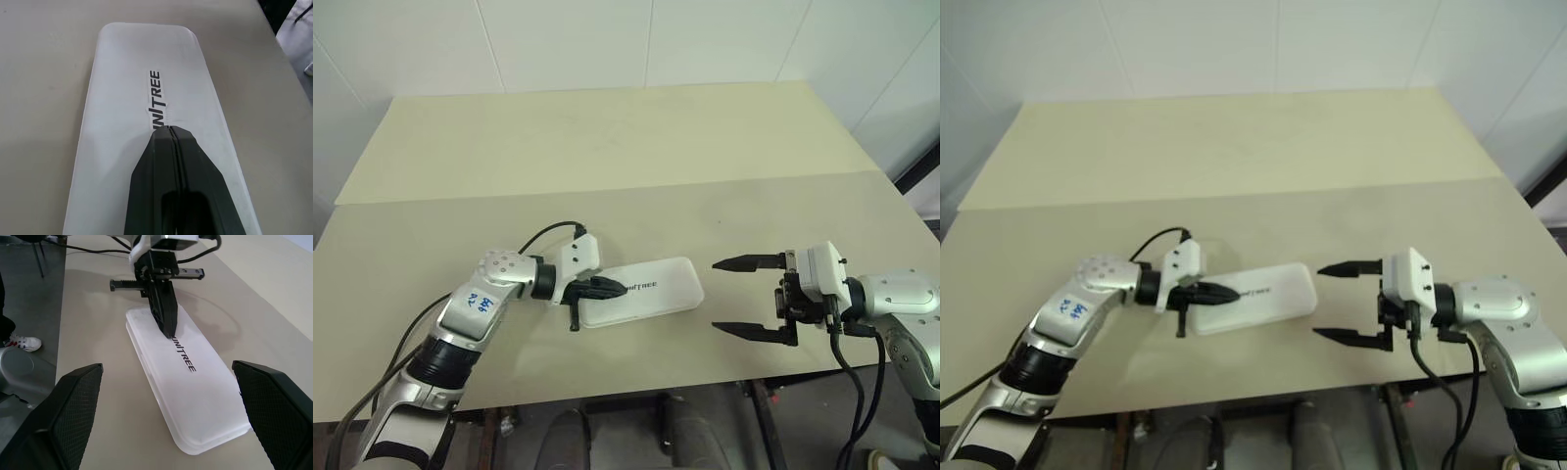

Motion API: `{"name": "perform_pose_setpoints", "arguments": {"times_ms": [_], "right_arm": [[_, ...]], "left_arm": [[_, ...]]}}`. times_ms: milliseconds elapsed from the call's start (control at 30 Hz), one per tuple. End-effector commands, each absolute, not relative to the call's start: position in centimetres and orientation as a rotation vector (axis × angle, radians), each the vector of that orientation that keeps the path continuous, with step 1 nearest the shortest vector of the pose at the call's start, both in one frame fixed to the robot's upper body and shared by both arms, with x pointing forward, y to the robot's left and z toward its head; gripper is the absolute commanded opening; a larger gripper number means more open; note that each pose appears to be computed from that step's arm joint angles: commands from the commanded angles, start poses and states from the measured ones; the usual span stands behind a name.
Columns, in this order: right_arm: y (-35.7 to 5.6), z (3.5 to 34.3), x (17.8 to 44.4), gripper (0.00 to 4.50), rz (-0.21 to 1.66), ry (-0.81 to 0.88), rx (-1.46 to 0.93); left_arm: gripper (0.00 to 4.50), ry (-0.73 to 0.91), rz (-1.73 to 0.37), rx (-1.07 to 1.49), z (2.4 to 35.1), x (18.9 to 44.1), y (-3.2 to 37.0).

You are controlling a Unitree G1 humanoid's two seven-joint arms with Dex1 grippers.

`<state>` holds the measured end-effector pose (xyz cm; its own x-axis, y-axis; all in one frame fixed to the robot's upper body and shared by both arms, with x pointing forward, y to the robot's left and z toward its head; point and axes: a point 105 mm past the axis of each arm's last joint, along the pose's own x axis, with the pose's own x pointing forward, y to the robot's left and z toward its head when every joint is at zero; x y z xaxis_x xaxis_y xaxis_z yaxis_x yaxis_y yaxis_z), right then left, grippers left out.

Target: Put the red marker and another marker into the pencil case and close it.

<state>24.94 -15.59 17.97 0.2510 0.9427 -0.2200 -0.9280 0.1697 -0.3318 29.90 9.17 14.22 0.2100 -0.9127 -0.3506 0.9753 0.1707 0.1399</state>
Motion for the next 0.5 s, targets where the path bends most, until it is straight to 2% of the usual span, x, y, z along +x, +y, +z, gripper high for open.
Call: {"name": "perform_pose_setpoints", "arguments": {"times_ms": [33,67,133,500], "right_arm": [[-15.9,18.6,25.2,4.50,1.325,-0.076,-0.482],[-16.1,18.6,25.4,4.50,1.316,-0.079,-0.483],[-16.4,18.6,25.8,4.50,1.306,-0.080,-0.487],[-17.5,19.1,27.1,4.50,1.278,-0.089,-0.493]], "left_arm": [[0.02,0.009,-1.399,0.343,18.4,28.7,10.1],[0.02,-0.010,-1.414,0.315,19.0,28.3,10.7],[0.62,-0.042,-1.417,0.294,19.8,27.6,12.1],[4.45,0.038,-1.342,0.294,19.3,25.8,15.8]]}}
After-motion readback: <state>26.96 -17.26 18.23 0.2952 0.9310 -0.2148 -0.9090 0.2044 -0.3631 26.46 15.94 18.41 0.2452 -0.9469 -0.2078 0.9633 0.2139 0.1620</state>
